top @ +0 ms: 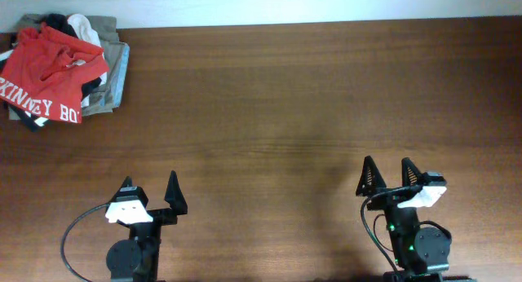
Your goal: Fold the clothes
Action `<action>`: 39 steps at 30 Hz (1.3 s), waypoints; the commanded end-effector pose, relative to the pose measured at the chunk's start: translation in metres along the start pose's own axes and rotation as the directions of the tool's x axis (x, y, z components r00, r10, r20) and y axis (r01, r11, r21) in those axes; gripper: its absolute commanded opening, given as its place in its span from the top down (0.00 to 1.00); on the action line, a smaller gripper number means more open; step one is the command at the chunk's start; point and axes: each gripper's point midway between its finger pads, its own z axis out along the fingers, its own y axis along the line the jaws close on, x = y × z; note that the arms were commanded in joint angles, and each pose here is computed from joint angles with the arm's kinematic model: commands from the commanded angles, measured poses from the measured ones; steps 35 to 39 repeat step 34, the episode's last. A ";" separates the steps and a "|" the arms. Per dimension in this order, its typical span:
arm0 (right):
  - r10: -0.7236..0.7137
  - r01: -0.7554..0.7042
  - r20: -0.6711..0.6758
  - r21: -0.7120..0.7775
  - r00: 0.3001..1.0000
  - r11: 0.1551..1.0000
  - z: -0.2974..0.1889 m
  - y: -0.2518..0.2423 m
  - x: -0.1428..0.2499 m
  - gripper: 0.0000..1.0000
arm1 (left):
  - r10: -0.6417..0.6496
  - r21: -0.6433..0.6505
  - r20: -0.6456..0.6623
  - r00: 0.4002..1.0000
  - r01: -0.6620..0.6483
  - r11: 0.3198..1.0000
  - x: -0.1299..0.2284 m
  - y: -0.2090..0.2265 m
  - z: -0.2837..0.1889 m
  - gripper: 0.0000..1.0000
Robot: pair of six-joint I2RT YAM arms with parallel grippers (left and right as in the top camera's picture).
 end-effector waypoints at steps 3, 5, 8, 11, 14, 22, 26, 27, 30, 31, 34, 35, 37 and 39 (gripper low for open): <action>-0.173 0.172 -0.017 -0.056 0.985 0.984 -0.007 0.008 0.009 0.01 | 0.016 0.002 0.000 1.000 -0.016 1.000 0.002 0.000 0.000 0.01; -0.172 0.169 -0.105 -0.032 0.980 0.985 -0.008 -0.001 0.029 0.01 | 0.016 0.002 0.000 1.000 -0.016 1.000 0.002 0.000 0.000 0.01; -0.171 0.168 -0.104 -0.036 0.980 0.985 -0.008 -0.001 0.029 0.01 | 0.016 0.002 0.000 1.000 -0.016 1.000 0.002 0.000 0.000 0.01; -0.171 0.168 -0.104 -0.036 0.980 0.985 -0.008 0.000 0.029 0.01 | 0.016 0.002 0.000 1.000 -0.016 1.000 0.002 0.000 0.000 0.01; -0.171 0.168 -0.104 -0.036 0.980 0.985 -0.008 0.000 0.029 0.01 | 0.016 0.002 0.000 1.000 -0.016 1.000 0.002 0.000 0.000 0.01; -0.171 0.168 -0.104 -0.036 0.980 0.985 -0.008 0.000 0.029 0.01 | 0.016 0.002 0.000 1.000 -0.016 1.000 0.002 0.000 0.000 0.01; -0.171 0.168 -0.104 -0.036 0.980 0.985 -0.008 -0.001 0.029 0.01 | 0.016 0.002 0.000 1.000 -0.016 1.000 0.002 0.000 0.000 0.01; -0.171 0.168 -0.104 -0.036 0.980 0.985 -0.008 0.000 0.029 0.01 | 0.016 0.002 0.000 1.000 -0.016 1.000 0.002 0.000 0.000 0.01; -0.171 0.168 -0.104 -0.036 0.980 0.985 -0.008 0.000 0.029 0.01 | 0.016 0.002 0.000 1.000 -0.016 1.000 0.002 0.000 0.000 0.01; -0.171 0.168 -0.104 -0.036 0.980 0.985 -0.008 -0.001 0.029 0.01 | 0.016 0.002 0.000 1.000 -0.016 1.000 0.002 0.000 0.000 0.01; -0.171 0.168 -0.104 -0.036 0.980 0.985 -0.008 -0.001 0.029 0.02 | 0.016 0.002 0.000 1.000 -0.016 1.000 0.002 0.000 0.000 0.01; -0.171 0.168 -0.104 -0.036 0.980 0.985 -0.008 -0.001 0.029 0.02 | 0.016 0.002 0.000 1.000 -0.016 1.000 0.002 0.000 0.000 0.01; -0.171 0.168 -0.104 -0.036 0.980 0.985 -0.008 -0.001 0.029 0.02 | 0.016 0.002 0.000 1.000 -0.016 1.000 0.002 0.000 0.000 0.01; -0.171 0.168 -0.104 -0.036 0.980 0.985 -0.008 -0.001 0.029 0.02 | 0.016 0.002 0.000 1.000 -0.016 1.000 0.002 0.000 0.000 0.01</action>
